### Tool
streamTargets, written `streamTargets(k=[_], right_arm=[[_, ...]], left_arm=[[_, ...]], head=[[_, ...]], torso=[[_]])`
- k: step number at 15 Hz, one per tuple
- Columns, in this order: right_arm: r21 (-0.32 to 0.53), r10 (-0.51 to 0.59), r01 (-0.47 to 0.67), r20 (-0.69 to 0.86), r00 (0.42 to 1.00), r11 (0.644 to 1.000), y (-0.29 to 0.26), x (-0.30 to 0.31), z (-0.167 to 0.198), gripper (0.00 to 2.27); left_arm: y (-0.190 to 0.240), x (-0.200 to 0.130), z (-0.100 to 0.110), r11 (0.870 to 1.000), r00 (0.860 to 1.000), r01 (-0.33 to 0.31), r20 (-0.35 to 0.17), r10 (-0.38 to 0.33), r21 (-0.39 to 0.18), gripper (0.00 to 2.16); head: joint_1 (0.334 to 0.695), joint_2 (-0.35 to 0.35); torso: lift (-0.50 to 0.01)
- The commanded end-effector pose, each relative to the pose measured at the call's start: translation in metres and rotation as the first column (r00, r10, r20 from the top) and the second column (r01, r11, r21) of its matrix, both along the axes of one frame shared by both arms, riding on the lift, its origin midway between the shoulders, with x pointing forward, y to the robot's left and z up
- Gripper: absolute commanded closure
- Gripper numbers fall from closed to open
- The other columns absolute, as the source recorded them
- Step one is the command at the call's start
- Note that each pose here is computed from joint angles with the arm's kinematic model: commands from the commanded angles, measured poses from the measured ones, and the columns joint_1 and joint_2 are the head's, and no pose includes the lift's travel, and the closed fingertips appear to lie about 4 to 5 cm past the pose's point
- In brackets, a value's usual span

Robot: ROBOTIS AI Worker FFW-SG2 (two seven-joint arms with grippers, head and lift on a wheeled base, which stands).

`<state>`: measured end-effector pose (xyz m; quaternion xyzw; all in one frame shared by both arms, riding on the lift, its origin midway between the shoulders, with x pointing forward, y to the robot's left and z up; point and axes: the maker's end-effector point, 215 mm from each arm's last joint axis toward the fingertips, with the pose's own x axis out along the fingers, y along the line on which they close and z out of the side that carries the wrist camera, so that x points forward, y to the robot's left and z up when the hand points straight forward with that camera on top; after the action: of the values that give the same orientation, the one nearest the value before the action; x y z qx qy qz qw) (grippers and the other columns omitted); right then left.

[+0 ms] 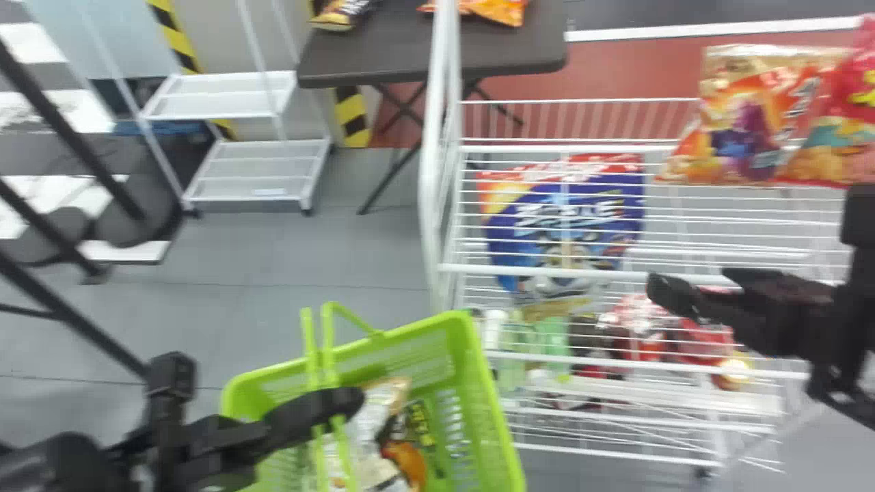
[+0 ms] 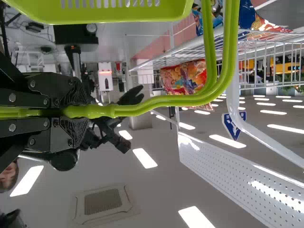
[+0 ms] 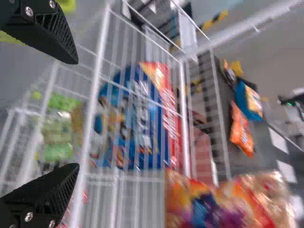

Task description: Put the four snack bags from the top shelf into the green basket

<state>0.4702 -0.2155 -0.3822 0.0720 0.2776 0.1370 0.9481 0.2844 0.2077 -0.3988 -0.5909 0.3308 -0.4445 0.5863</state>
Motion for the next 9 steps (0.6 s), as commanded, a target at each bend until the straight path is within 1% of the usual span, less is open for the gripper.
streamTargets(k=[1, 2, 3, 4, 7, 8, 9], right_arm=[[-0.067, -0.079, 0.084, 0.079, 0.994, 0.994, -0.042, 0.042, 0.01, 0.03], [-0.092, -0.107, 0.116, 0.101, 0.989, 0.989, -0.059, 0.061, 0.012, 0.03], [-0.126, -0.126, 0.143, 0.133, 0.983, 0.982, -0.073, 0.083, 0.014, 0.03], [-0.165, -0.141, 0.166, 0.156, 0.978, 0.972, -0.088, 0.105, 0.014, 0.03], [-0.209, -0.144, 0.182, 0.185, 0.972, 0.961, -0.098, 0.152, 0.01, 0.03], [-0.215, -0.131, 0.173, 0.198, 0.971, 0.961, -0.093, 0.166, 0.009, 0.03], [-0.241, -0.133, 0.175, 0.182, 0.974, 0.955, -0.093, 0.177, -0.003, 0.03]], left_arm=[[0.001, -0.001, 0.002, 1.0, 1.0, -0.001, 0.003, 0.001, -0.011, 2.15], [0.001, -0.001, 0.002, 1.0, 1.0, -0.001, 0.003, 0.001, -0.011, 2.15], [0.001, -0.001, 0.002, 1.0, 1.0, -0.001, 0.003, 0.001, -0.011, 2.15], [-0.001, -0.001, 0.001, 1.0, 1.0, 0.0, 0.001, 0.0, -0.011, 2.15], [-0.001, -0.002, -0.001, 1.0, 1.0, -0.002, -0.004, 0.002, -0.013, 2.15], [0.0, -0.002, -0.002, 1.0, 1.0, -0.003, -0.006, 0.003, -0.011, 2.15], [-0.001, -0.001, -0.004, 1.0, 1.0, -0.004, -0.008, 0.004, -0.012, 2.15]], head=[[0.695, 0.017], [0.695, -0.033], [0.695, -0.055], [0.695, -0.071], [0.695, -0.126], [0.695, -0.131], [0.695, -0.132]], torso=[[0.0], [0.0], [0.0], [0.0], [0.0], [0.0], [0.0]])
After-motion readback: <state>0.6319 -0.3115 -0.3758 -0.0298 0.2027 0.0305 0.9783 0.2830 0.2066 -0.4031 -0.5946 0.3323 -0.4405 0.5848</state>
